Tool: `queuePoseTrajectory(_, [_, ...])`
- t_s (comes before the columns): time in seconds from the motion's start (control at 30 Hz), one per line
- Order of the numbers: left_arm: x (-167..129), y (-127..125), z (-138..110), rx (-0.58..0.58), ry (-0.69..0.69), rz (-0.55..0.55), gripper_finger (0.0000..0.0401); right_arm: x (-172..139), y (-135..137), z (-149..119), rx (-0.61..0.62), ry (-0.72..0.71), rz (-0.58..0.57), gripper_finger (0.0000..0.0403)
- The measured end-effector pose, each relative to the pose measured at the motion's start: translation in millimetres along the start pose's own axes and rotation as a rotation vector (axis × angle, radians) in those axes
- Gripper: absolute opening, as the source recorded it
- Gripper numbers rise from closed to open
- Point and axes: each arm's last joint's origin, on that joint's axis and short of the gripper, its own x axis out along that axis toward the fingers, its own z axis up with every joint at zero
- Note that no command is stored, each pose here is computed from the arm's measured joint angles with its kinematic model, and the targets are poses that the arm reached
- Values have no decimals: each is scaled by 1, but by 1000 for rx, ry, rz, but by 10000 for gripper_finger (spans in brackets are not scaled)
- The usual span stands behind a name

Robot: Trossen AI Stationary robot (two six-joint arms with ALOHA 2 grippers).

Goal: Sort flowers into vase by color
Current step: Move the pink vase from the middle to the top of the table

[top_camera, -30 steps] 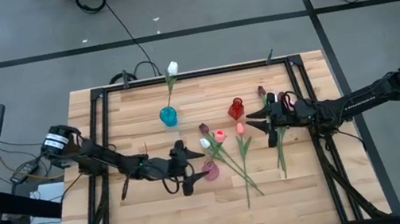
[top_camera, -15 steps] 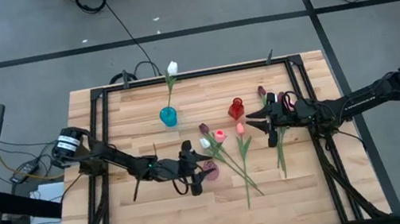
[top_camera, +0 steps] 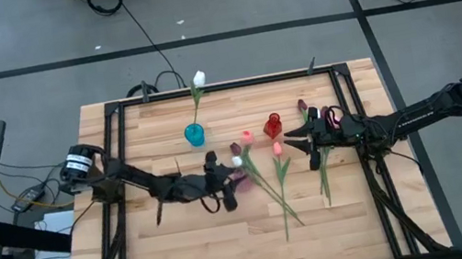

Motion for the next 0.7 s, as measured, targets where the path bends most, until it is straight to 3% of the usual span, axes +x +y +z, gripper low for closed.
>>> queuePoseTrajectory(0.23, [21, 27, 27, -44, -124, 88, 125, 0, 0, 0, -3, 1, 0, 118])
queuePoseTrajectory(0.43, [48, 70, 37, -25, -79, 225, 128, 0, 0, 0, -2, -1, 0, 118])
queuePoseTrajectory(0.7, [69, 110, 44, -40, -82, 252, 130, 0, 0, 0, -3, -2, 0, 118])
